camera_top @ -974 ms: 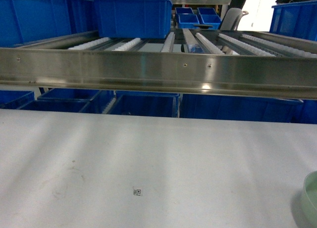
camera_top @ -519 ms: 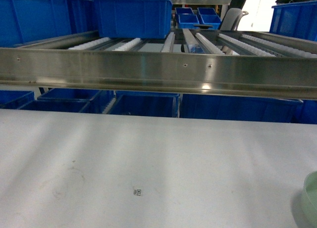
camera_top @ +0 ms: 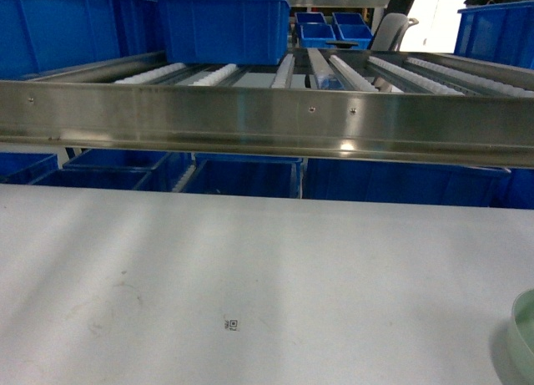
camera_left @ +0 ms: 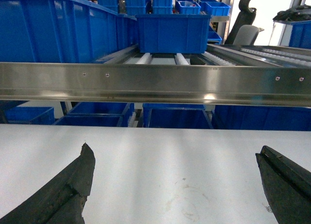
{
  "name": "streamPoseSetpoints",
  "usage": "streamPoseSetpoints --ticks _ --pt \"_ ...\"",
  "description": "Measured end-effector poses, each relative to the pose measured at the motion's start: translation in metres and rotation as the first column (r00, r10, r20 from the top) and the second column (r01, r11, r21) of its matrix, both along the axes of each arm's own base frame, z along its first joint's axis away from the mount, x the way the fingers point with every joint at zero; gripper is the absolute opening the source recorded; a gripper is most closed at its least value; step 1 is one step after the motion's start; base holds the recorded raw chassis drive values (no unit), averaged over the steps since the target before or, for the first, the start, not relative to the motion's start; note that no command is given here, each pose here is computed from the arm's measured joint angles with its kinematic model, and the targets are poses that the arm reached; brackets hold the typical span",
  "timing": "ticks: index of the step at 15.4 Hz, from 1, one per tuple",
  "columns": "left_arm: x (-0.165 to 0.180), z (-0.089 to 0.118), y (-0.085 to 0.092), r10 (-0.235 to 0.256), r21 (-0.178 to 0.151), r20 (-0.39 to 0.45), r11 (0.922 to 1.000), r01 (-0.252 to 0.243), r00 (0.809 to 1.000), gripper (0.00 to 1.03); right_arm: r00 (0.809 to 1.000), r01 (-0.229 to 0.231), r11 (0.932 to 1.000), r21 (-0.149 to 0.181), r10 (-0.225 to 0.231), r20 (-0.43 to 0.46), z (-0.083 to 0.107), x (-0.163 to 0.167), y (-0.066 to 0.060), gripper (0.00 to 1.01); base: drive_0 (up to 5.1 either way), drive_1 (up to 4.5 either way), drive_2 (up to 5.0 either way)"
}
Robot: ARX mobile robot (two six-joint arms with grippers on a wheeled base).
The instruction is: Place green bowl on second shelf with right arm
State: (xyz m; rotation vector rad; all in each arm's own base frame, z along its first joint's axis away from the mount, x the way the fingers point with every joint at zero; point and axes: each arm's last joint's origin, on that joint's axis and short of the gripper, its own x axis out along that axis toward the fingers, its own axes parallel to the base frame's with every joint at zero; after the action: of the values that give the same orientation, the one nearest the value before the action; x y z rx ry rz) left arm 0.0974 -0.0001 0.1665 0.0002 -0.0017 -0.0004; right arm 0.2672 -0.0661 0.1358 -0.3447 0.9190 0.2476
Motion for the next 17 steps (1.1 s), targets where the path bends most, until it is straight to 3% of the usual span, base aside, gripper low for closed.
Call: streamPoseSetpoints --ticks 3,6,13,14,15,16,17 --pt "0.000 0.000 0.000 0.000 0.000 0.000 1.0000 0.000 1.000 0.98 0.999 0.031 0.9984 0.048 -0.030 -0.022 -0.012 0.010 -0.007 0.98 0.0 0.00 0.0" --pt "0.000 0.000 0.000 0.000 0.000 0.000 1.0000 0.000 1.000 0.98 0.996 0.077 0.9920 0.099 -0.074 -0.041 -0.021 0.018 -0.015 0.98 0.0 0.00 0.0" --pt "0.000 0.000 0.000 0.000 0.000 0.000 1.0000 0.000 1.000 0.98 0.989 0.126 0.9863 0.106 -0.117 -0.089 -0.040 0.022 -0.025 0.98 0.0 0.00 0.0" --pt "0.000 0.000 0.000 0.000 0.000 0.000 1.0000 0.000 1.000 0.98 0.984 0.148 0.9813 0.123 -0.134 -0.116 -0.045 0.021 -0.026 0.98 0.0 0.00 0.0" --pt "0.000 0.000 0.000 0.000 0.000 0.000 1.0000 0.000 1.000 0.98 0.970 0.209 0.9632 0.170 -0.182 -0.159 -0.056 0.022 -0.026 0.98 0.0 0.00 0.0" --pt "0.000 0.000 0.000 0.000 0.000 0.000 1.0000 0.000 1.000 0.98 0.963 0.244 0.9514 0.188 -0.215 -0.165 -0.060 0.023 -0.027 0.98 0.0 0.00 0.0" --pt "0.000 0.000 0.000 0.000 0.000 0.000 1.0000 0.000 1.000 0.98 0.961 0.258 0.9476 0.188 -0.233 -0.146 -0.061 0.025 -0.028 0.98 0.0 0.00 0.0"
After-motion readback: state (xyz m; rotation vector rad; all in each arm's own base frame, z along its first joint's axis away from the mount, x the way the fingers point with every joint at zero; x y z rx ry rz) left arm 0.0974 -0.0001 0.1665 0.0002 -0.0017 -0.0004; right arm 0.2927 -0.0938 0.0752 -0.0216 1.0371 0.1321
